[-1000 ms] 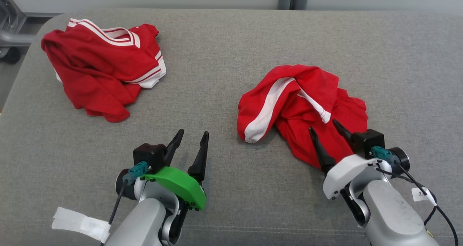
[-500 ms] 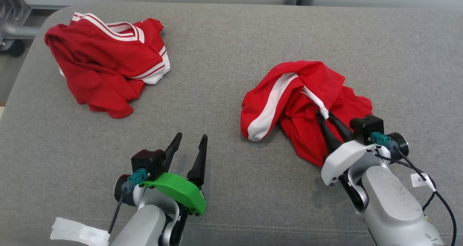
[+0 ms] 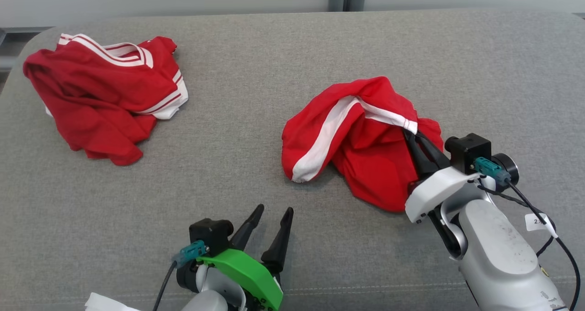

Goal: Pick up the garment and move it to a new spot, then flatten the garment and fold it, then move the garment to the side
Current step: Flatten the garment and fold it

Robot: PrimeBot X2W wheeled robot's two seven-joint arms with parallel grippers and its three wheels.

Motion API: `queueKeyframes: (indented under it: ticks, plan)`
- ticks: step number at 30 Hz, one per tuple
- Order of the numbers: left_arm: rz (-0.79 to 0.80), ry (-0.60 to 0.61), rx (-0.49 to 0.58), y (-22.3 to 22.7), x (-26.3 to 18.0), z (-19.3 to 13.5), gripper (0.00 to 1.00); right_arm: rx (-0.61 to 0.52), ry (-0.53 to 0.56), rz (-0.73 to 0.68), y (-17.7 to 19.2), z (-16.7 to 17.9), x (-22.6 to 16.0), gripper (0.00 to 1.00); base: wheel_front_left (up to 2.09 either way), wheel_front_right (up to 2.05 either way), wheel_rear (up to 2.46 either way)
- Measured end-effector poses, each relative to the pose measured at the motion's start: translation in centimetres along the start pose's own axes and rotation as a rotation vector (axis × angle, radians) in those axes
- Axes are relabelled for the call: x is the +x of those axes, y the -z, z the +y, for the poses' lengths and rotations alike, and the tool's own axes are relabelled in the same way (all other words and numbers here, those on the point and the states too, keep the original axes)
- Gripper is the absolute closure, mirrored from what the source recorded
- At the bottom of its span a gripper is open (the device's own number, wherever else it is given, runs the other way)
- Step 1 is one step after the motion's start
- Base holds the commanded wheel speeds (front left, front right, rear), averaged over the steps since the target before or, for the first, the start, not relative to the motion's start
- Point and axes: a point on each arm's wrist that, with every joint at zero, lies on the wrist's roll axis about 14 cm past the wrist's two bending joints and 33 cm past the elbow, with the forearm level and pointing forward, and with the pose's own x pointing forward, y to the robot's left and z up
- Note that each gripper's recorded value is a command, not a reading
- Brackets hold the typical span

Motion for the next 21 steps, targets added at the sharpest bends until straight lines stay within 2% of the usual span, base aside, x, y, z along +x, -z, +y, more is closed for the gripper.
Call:
queueKeyframes:
  ticks: [3,7,15,21]
  plan:
    - [0.058,0.038,-0.065,1.4,0.0,-1.3,0.00,-0.007,0.031,-0.007,-0.3,-1.2,-0.5,1.00,0.00,0.00,0.00]
    - [0.111,0.068,-0.098,2.7,0.2,-2.3,0.00,-0.012,0.062,-0.011,-0.5,-2.4,-1.2,1.00,0.00,0.00,0.00]
    - [0.157,0.097,-0.077,3.1,2.6,-3.1,0.00,-0.029,0.116,-0.036,-1.6,-4.9,-1.2,1.00,0.00,0.00,0.00]
    - [0.215,0.046,-0.041,4.2,4.4,-1.5,0.00,-0.028,0.145,-0.009,-0.7,-6.0,-1.6,1.00,0.00,0.00,0.00]
